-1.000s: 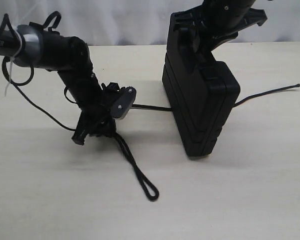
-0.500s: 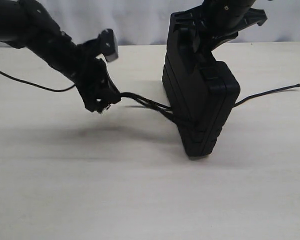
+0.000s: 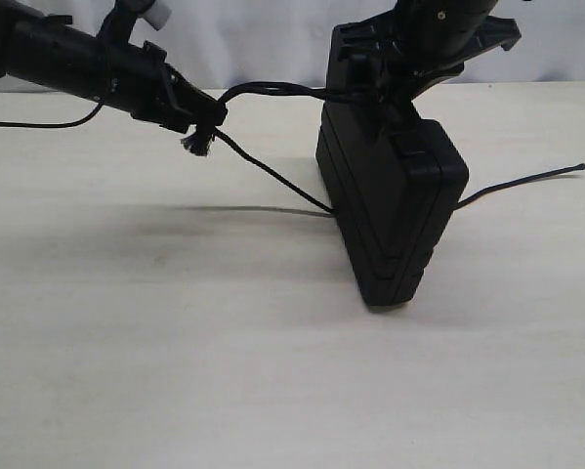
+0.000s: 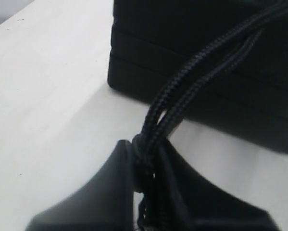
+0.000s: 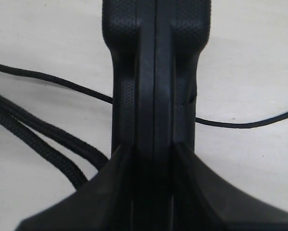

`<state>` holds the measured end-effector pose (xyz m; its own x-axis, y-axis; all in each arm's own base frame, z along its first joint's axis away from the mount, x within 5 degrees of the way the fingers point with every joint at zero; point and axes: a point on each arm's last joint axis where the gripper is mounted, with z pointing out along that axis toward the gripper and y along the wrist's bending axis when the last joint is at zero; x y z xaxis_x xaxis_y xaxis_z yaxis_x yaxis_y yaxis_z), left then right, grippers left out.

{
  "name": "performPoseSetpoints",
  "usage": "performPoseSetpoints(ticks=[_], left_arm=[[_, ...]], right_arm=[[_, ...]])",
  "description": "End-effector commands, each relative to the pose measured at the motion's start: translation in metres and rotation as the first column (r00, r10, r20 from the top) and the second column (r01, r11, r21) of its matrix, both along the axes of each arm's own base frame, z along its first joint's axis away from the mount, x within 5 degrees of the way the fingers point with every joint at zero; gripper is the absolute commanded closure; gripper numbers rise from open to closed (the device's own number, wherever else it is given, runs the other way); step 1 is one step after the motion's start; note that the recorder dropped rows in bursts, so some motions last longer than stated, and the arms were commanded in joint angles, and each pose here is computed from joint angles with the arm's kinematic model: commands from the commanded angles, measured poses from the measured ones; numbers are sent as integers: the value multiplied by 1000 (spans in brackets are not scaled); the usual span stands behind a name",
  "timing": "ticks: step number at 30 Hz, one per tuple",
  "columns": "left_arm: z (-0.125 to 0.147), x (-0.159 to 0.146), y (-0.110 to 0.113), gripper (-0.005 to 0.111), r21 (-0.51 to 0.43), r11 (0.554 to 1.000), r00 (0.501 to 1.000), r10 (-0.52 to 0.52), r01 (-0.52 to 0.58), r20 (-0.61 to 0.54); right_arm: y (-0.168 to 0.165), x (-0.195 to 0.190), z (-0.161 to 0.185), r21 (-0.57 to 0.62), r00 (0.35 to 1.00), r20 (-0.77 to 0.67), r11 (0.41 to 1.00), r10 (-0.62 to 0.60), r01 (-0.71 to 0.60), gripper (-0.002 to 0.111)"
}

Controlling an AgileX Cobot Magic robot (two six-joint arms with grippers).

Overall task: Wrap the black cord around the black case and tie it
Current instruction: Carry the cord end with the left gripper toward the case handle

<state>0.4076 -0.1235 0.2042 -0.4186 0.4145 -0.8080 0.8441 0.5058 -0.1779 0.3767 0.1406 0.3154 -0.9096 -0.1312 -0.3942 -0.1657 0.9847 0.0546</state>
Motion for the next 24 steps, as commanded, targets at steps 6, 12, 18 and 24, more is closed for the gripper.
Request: performPoseSetpoints(ticks=[6, 12, 18, 24], left_arm=[[-4, 8, -8, 107, 166, 980, 988, 89, -110, 128], [1, 10, -12, 107, 79, 983, 982, 156, -165, 105], [1, 5, -26, 107, 80, 989, 987, 118, -126, 106], [1, -8, -61, 107, 94, 995, 991, 23, -36, 129]], right_arm=[[-2, -2, -7, -38, 998, -52, 999, 23, -25, 104], [-2, -2, -7, -41, 998, -52, 999, 31, -33, 104], [-2, -2, -7, -41, 998, -52, 999, 31, -33, 104], [-1, -2, -7, -37, 998, -53, 999, 31, -33, 104]])
